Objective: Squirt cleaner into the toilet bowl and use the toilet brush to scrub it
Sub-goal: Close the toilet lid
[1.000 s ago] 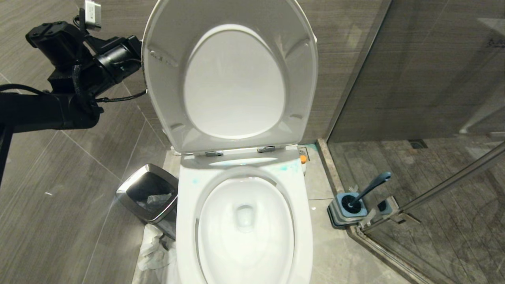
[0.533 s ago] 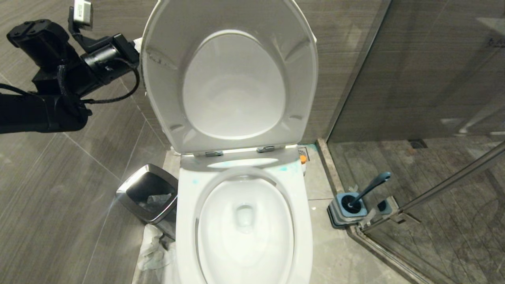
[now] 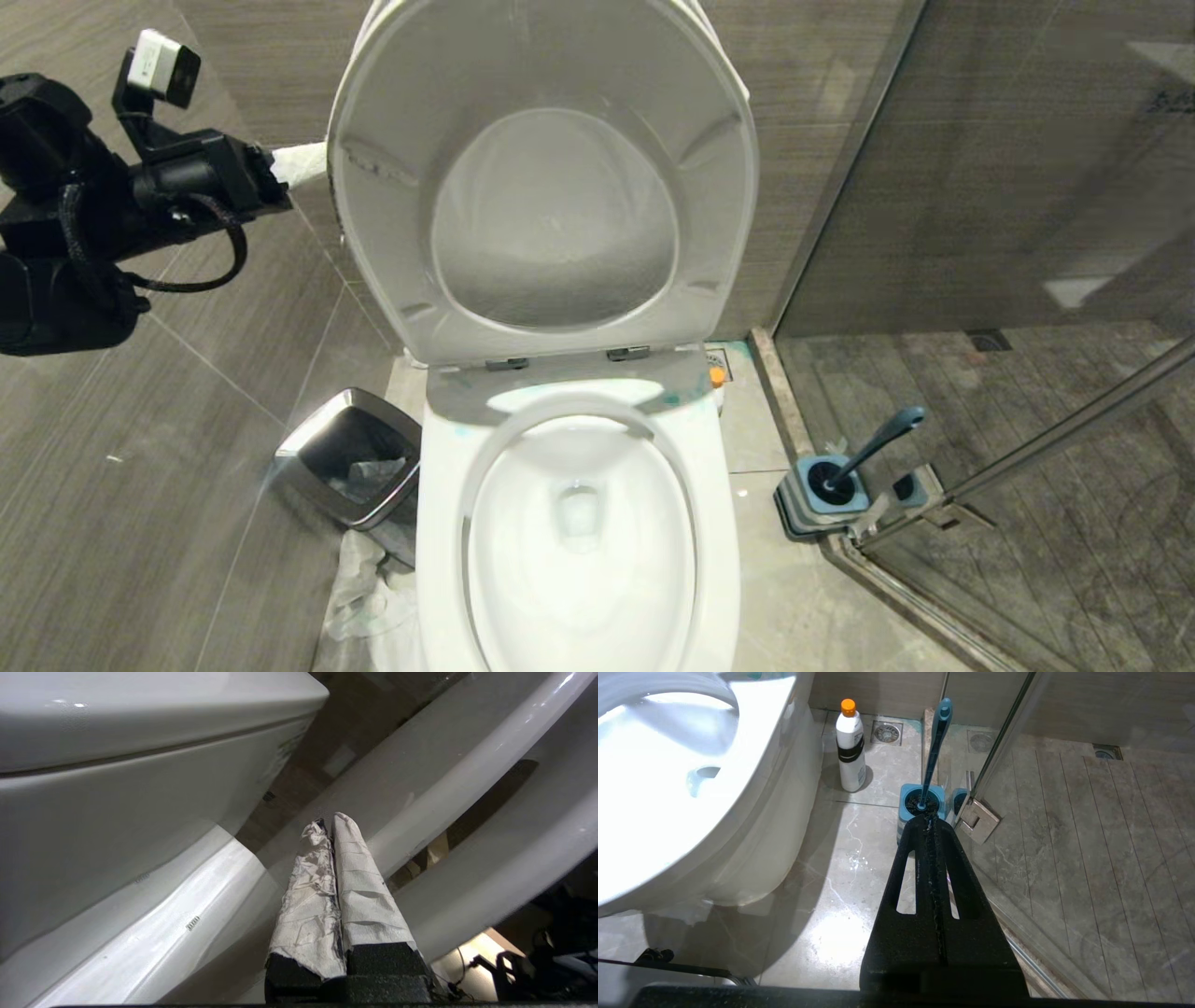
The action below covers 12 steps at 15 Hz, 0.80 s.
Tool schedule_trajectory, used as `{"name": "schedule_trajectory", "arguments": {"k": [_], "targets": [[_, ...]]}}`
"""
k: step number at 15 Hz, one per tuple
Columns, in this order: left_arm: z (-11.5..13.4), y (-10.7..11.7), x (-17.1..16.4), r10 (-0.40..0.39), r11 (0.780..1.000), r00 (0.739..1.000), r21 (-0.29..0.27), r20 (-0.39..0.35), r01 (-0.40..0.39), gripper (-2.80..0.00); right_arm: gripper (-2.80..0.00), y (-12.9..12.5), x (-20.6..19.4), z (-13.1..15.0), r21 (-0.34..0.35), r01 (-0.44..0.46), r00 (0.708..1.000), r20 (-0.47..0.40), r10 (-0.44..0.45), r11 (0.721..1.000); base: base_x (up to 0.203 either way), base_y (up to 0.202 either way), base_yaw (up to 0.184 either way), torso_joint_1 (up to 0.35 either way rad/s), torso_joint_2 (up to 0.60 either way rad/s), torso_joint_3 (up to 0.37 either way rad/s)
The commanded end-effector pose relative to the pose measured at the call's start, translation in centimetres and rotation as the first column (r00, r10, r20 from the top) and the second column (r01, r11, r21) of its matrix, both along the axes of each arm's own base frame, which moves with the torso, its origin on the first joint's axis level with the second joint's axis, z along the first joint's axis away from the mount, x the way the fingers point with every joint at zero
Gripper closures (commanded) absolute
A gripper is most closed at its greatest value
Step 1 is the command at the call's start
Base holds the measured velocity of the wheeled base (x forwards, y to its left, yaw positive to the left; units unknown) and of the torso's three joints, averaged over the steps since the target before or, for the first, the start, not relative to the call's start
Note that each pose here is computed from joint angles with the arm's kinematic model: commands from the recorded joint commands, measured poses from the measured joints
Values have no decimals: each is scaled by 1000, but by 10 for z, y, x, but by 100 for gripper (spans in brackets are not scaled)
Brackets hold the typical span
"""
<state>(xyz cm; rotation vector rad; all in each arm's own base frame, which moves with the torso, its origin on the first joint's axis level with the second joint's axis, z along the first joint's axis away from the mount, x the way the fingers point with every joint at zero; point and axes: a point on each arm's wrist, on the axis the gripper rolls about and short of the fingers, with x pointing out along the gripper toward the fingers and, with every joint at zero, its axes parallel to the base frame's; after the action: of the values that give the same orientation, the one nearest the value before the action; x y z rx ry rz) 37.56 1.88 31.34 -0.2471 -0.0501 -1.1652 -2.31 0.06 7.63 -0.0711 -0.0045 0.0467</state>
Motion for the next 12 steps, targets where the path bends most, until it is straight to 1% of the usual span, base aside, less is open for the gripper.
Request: {"name": "schedule_trajectory", "arguments": {"k": [1, 4, 8, 12], "targets": [[6, 5, -15, -17, 1000, 1000, 19, 1, 17, 0, 0, 0, 0, 0, -1, -1, 1000, 0, 1, 1000, 0, 0, 0, 0, 0, 0], [0, 12, -29, -46, 998, 998, 44, -34, 47, 0, 0, 0, 0, 0, -1, -1, 1000, -1, 1, 1000, 0, 0, 0, 0, 0, 0], [-13, 9, -46, -61, 997, 994, 40, -95, 64, 0, 0, 0, 0, 0, -1, -1, 1000, -1, 1, 1000, 0, 0, 0, 0, 0, 0], [-27, 5, -66, -65, 997, 991, 36, -120, 70, 0, 0, 0, 0, 0, -1, -1, 1000, -1, 1, 1000, 0, 0, 0, 0, 0, 0]]}}
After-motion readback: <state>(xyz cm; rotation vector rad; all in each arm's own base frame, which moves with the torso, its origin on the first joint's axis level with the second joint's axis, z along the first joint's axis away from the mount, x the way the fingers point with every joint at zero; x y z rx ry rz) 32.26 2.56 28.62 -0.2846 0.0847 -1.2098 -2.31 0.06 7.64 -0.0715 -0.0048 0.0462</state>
